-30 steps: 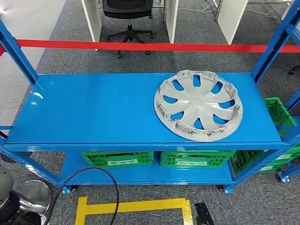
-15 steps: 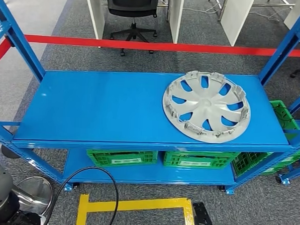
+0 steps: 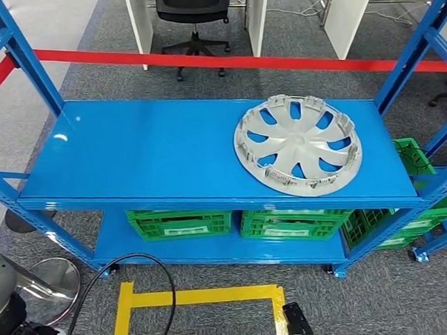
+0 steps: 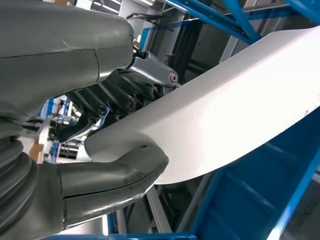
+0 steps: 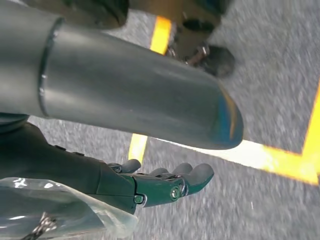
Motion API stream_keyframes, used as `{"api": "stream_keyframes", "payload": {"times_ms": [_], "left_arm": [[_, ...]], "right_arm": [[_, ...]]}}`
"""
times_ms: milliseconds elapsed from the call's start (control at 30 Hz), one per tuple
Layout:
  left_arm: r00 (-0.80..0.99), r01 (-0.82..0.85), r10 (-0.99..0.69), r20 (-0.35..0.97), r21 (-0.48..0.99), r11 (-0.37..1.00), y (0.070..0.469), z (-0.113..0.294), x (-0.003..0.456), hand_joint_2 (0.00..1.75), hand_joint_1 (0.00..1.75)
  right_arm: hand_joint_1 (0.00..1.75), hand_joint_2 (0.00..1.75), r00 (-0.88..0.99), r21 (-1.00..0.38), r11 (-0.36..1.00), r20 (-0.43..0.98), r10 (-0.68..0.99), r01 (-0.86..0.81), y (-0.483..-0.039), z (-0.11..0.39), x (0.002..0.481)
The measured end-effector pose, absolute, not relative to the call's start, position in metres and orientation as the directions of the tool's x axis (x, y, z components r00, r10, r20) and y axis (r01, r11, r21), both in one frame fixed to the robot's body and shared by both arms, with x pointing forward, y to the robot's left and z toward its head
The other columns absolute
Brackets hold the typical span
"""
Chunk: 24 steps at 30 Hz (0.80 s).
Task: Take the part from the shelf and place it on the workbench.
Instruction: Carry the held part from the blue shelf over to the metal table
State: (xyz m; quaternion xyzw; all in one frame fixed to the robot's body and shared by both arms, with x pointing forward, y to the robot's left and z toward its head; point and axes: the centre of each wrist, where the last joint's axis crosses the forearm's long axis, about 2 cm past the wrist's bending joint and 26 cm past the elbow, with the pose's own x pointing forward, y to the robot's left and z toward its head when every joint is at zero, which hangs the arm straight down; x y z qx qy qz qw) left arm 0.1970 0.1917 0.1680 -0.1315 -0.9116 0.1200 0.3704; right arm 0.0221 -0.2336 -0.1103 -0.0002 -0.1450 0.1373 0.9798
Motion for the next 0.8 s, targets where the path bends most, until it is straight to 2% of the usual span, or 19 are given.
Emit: {"api": "stream_keyframes", "payload": {"times_ms": [233, 800], "left_arm": [[-0.691, 0.158, 0.338, 0.638, -0.323, 0.933, 0.1912, 0.1691, 0.1971, 1.75, 1.75], [-0.688, 0.154, 0.336, 0.643, -0.322, 0.934, 0.1933, 0.1676, 0.1949, 1.75, 1.75]], "right_arm": [[0.00, 0.00, 0.923, 0.015, 0.963, 0.289, 0.255, -0.271, -0.2306, -0.1102, 0.0202], [0.00, 0.00, 0.912, -0.003, 0.965, 0.324, 0.250, -0.263, -0.2309, -0.1101, 0.0221]]}}
